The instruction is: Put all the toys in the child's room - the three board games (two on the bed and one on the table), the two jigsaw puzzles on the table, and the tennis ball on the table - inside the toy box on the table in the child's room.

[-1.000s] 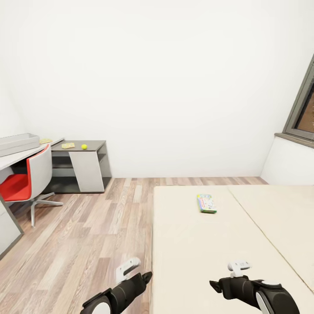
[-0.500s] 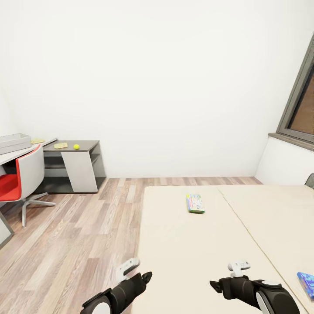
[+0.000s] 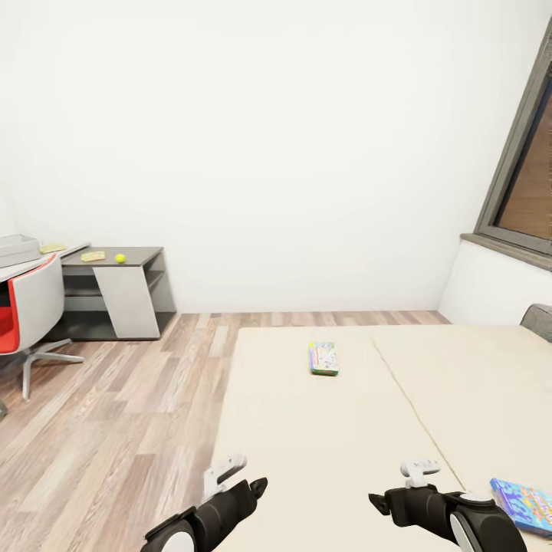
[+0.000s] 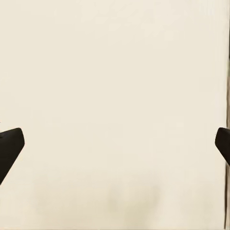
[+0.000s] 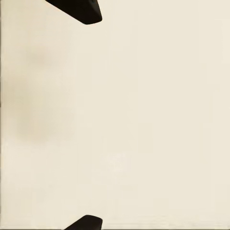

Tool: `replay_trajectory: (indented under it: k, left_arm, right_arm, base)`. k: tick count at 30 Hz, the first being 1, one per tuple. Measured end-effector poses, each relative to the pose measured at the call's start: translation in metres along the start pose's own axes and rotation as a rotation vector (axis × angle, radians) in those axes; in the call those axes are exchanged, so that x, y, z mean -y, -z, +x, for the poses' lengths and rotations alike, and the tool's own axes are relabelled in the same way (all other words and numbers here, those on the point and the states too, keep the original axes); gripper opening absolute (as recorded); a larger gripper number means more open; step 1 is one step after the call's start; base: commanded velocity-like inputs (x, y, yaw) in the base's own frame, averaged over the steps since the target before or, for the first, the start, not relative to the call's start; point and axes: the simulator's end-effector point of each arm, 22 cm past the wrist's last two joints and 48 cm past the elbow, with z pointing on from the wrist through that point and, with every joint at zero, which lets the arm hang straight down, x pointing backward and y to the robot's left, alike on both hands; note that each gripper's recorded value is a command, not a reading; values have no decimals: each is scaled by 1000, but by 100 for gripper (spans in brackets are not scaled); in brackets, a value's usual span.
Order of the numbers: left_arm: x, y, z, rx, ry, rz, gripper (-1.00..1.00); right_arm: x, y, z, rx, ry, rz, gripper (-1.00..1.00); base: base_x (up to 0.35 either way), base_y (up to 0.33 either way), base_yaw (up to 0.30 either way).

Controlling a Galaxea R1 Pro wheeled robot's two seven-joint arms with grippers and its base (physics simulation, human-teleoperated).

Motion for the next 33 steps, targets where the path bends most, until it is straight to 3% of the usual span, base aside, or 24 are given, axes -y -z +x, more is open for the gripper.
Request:
replay_trajectory:
  k: [33]
  left_arm:
    - [0,0,0,0,0,0,100]
  right_arm:
    - [0,0,0,0,0,0,100]
  base:
    - [0,-273,0]
